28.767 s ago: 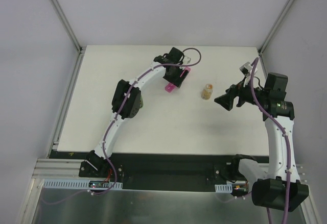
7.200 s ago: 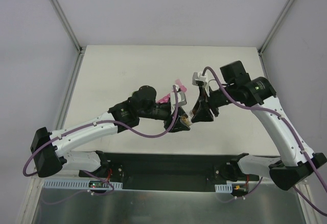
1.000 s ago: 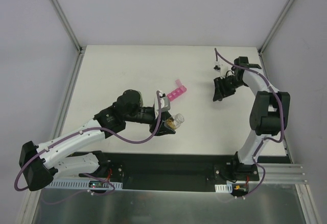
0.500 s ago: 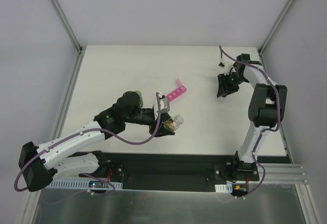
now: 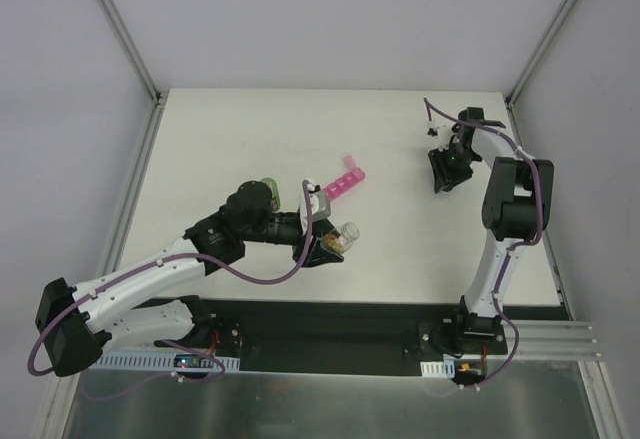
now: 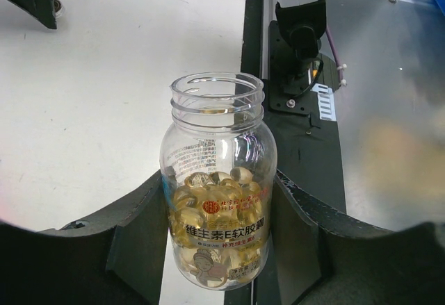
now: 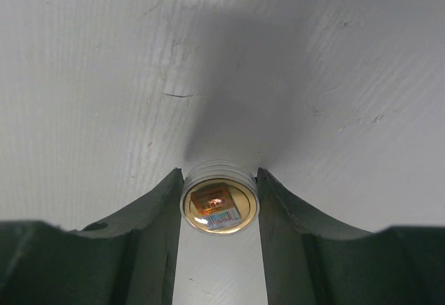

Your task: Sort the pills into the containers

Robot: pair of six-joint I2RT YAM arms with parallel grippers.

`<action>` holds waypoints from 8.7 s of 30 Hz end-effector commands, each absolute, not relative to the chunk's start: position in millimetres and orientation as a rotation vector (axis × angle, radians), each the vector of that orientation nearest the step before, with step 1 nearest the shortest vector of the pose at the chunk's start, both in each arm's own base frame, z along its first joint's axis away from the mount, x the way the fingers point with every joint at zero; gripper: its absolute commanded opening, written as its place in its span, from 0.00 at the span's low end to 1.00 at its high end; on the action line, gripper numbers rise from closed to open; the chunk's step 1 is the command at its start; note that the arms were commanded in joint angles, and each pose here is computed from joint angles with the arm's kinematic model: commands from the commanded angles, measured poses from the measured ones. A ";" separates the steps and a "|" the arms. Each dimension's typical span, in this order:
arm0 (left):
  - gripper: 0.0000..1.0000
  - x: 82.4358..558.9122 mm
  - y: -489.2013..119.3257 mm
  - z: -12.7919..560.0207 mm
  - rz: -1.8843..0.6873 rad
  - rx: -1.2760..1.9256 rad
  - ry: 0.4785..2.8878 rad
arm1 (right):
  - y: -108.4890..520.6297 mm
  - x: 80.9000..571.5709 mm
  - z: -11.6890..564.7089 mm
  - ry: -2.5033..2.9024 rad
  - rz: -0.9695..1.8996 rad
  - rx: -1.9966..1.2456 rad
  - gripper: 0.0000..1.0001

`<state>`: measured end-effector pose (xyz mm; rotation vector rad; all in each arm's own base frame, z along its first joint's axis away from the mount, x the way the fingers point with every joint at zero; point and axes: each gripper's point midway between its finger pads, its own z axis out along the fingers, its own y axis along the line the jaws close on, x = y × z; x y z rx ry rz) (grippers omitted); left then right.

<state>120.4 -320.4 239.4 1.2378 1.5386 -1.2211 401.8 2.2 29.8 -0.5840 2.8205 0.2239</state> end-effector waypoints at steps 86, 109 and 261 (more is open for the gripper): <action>0.01 184.0 -361.3 379.1 -1.292 0.710 1.130 | 272.3 203.7 360.6 1.571 1.420 -1.100 0.56; 0.65 167.6 -349.1 361.4 -1.308 0.755 1.196 | 265.8 202.2 353.2 1.571 1.331 -1.145 0.32; 0.89 185.1 -276.9 276.5 -1.111 0.599 1.556 | 233.3 368.0 98.4 1.825 0.670 -0.863 0.41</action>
